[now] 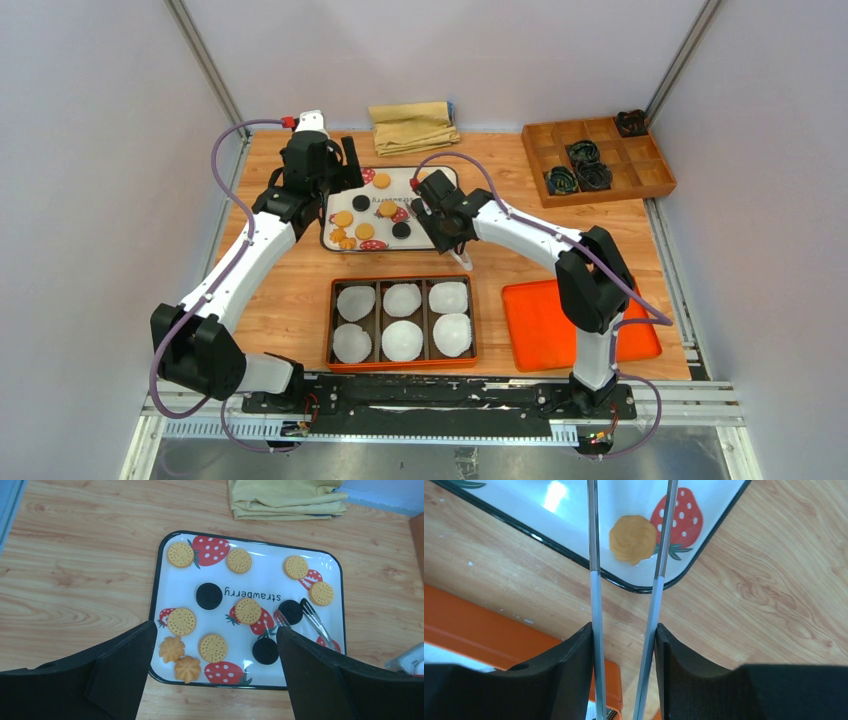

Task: Pack the cookies

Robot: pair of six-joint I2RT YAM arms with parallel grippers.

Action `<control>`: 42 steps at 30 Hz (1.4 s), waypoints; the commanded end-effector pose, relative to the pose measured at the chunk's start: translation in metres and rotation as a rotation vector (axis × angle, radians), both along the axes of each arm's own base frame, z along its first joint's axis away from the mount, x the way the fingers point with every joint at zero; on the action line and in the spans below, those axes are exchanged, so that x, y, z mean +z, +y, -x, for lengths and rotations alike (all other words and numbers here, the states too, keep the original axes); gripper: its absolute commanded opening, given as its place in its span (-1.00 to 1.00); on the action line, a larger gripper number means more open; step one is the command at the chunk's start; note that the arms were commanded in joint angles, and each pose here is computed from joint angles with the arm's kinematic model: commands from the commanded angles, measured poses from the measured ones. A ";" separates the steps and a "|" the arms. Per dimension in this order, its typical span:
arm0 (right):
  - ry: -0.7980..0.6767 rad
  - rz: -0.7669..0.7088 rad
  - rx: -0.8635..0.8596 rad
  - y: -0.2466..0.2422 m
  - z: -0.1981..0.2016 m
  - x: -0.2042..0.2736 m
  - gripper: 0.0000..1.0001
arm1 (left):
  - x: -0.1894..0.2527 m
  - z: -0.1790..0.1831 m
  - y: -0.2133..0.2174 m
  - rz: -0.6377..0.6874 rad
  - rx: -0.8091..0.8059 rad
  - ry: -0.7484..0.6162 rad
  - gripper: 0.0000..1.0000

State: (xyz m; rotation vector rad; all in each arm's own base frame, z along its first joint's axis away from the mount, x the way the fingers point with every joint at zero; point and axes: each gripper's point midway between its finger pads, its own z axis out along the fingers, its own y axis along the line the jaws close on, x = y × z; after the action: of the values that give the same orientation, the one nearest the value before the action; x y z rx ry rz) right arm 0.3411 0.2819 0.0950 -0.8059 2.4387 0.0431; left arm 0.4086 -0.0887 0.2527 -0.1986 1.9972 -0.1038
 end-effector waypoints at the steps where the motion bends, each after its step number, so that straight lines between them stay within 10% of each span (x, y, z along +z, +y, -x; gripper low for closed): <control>1: 0.054 -0.065 0.008 0.011 0.011 0.013 -0.93 | 0.011 0.002 -0.001 0.002 -0.005 -0.033 0.94; 17: 0.117 -0.080 -0.048 0.004 0.005 0.009 -1.00 | 0.012 0.003 -0.005 0.014 -0.028 -0.037 0.80; 29: 0.133 -0.064 -0.022 0.007 0.003 0.008 -1.00 | 0.011 0.001 -0.010 0.015 -0.059 -0.027 -0.03; 42: 0.135 -0.029 -0.032 0.002 0.001 0.001 -1.00 | 0.010 0.001 -0.010 0.011 -0.061 -0.027 -0.28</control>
State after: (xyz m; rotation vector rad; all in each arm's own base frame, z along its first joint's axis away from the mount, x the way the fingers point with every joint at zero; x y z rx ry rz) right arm 0.3389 0.2892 0.0978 -0.7541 2.5469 0.1529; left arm 0.4075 -0.0962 0.2520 -0.1581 2.0080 -0.1411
